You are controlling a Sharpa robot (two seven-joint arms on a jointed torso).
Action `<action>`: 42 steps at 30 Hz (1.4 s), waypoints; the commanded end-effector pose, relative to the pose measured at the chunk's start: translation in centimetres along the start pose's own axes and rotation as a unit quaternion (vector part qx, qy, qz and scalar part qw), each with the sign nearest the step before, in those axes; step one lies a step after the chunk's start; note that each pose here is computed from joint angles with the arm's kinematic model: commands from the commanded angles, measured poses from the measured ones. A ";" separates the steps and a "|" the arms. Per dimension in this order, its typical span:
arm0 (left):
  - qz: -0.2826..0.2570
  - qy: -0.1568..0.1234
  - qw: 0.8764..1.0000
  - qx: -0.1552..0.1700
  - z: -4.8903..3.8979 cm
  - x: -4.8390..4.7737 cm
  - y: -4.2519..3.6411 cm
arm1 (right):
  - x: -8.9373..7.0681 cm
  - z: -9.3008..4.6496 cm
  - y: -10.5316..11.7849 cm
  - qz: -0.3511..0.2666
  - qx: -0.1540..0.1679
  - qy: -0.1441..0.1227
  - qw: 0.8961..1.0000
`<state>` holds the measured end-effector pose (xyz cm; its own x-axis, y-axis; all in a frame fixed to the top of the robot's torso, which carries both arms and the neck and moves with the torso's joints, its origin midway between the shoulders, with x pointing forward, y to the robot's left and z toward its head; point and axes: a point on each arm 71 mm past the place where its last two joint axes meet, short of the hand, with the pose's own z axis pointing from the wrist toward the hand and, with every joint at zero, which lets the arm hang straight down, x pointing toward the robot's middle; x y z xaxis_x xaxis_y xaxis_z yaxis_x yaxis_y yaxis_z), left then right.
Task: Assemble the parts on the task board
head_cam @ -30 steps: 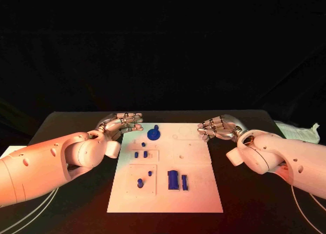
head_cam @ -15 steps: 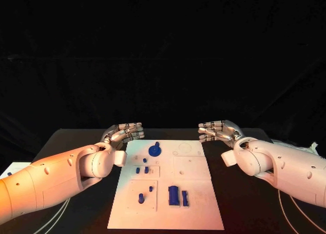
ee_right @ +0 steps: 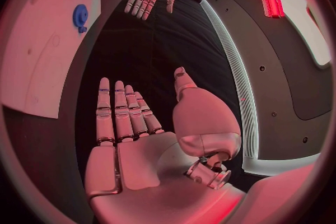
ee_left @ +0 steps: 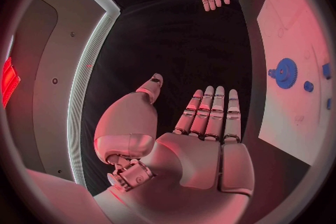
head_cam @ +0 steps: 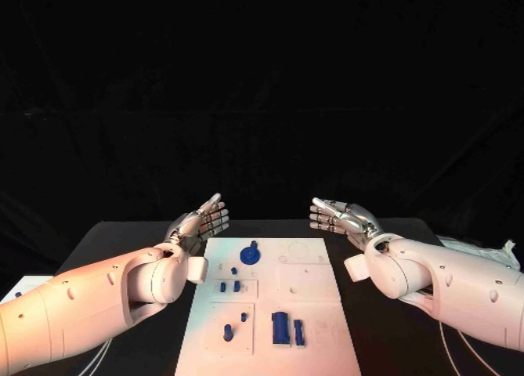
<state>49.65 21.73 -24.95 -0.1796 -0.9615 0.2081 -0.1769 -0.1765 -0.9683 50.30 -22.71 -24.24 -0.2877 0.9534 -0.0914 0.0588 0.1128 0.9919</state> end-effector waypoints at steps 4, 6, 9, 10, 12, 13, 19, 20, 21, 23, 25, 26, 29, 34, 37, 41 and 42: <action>0.060 -0.059 0.995 0.047 -1.52 1.70 -0.68 | 1.9 -1.4 1.1 0.037 -0.034 -0.089 0.995; 0.069 -0.068 0.994 0.056 -1.96 2.22 -0.86 | 2.6 -1.8 1.4 0.044 -0.036 -0.102 0.993; 0.082 -0.080 0.991 0.068 -2.60 2.92 -1.13 | 3.5 -2.5 1.7 0.051 -0.038 -0.119 0.991; 0.085 -0.082 0.990 0.071 -2.75 3.08 -1.20 | 3.7 -2.6 1.7 0.053 -0.038 -0.123 0.990; 0.089 -0.086 0.989 0.075 -2.97 3.32 -1.30 | 4.0 -2.9 1.8 0.055 -0.038 -0.129 0.989; 0.091 -0.088 0.989 0.077 -3.06 3.41 -1.33 | 4.1 -3.0 1.9 0.055 -0.038 -0.131 0.989; 0.093 -0.090 0.988 0.079 -3.19 3.54 -1.39 | 4.3 -3.1 2.0 0.056 -0.038 -0.135 0.989; 0.093 -0.090 0.988 0.079 -3.19 3.54 -1.39 | 4.3 -3.1 2.0 0.056 -0.038 -0.135 0.989; 0.093 -0.090 0.988 0.079 -3.19 3.54 -1.39 | 4.3 -3.1 2.0 0.056 -0.038 -0.135 0.989; 0.093 -0.090 0.988 0.079 -3.19 3.54 -1.39 | 4.3 -3.1 2.0 0.056 -0.038 -0.135 0.989; 0.093 -0.090 0.988 0.079 -3.19 3.54 -1.39 | 4.3 -3.1 2.0 0.056 -0.038 -0.135 0.989; 0.093 -0.090 0.988 0.079 -3.19 3.54 -1.39 | 4.3 -3.1 2.0 0.056 -0.038 -0.135 0.989; 0.093 -0.090 0.988 0.079 -3.19 3.54 -1.39 | 4.3 -3.1 2.0 0.056 -0.038 -0.135 0.989; 0.093 -0.090 0.988 0.079 -3.19 3.54 -1.39 | 4.3 -3.1 2.0 0.056 -0.038 -0.135 0.989; 0.093 -0.090 0.988 0.079 -3.19 3.54 -1.39 | 4.3 -3.1 2.0 0.056 -0.038 -0.135 0.989; 0.093 -0.090 0.988 0.079 -3.19 3.54 -1.39 | 4.3 -3.1 2.0 0.056 -0.038 -0.135 0.989; 0.093 -0.090 0.988 0.079 -3.19 3.54 -1.39 | 4.3 -3.1 2.0 0.056 -0.038 -0.135 0.989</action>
<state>46.22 19.36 -22.64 -0.0144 -0.9997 0.0173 -0.0285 -0.0169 -0.9995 46.20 -19.31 -22.56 -0.0146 0.9998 0.0111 0.0194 -0.0108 0.9998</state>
